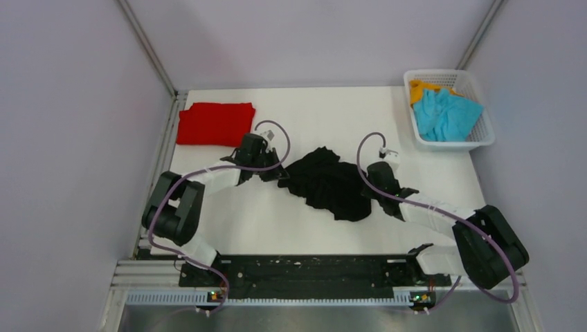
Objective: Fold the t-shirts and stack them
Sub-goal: Flatten out the tshirt
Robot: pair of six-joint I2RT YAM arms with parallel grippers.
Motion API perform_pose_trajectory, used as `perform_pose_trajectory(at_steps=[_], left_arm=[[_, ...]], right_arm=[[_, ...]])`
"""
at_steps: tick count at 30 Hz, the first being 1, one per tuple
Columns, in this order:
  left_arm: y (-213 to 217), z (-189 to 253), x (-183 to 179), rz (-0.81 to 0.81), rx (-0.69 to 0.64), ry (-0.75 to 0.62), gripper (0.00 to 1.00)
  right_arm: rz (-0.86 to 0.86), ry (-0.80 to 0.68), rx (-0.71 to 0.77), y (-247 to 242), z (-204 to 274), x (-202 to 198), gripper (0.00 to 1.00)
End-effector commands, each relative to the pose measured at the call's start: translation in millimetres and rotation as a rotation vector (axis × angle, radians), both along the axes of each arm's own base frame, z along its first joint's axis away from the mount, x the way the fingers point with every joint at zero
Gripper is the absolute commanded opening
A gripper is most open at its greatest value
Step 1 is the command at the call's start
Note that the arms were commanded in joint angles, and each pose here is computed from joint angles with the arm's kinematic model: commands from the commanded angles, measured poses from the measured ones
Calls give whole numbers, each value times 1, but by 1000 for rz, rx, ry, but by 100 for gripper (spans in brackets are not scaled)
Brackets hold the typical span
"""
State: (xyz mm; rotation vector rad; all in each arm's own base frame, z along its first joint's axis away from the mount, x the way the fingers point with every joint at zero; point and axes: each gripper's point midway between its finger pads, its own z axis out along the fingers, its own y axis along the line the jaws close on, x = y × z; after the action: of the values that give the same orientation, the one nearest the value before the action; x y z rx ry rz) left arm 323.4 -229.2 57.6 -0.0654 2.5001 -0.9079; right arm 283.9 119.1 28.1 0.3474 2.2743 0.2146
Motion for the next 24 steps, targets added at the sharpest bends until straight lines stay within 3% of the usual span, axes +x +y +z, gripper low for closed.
perform_pose_trajectory(at_steps=[1,6,12,18,24], left_arm=[[5,52,19,33,23,-132,0],[12,132,33,77,12,-306,0],[29,245,23,134,-41,-555,0],[52,364,-29,167,-166,-825,0],[83,439,-100,203,-275,-1031,0]], right_arm=[[27,-185,-66,1,68,42,0],[10,-395,-155,-18,165,52,0],[71,-691,-132,-23,298,34,0],[247,-873,-67,-12,397,-9,0],[412,-1084,94,-8,480,-84,0]])
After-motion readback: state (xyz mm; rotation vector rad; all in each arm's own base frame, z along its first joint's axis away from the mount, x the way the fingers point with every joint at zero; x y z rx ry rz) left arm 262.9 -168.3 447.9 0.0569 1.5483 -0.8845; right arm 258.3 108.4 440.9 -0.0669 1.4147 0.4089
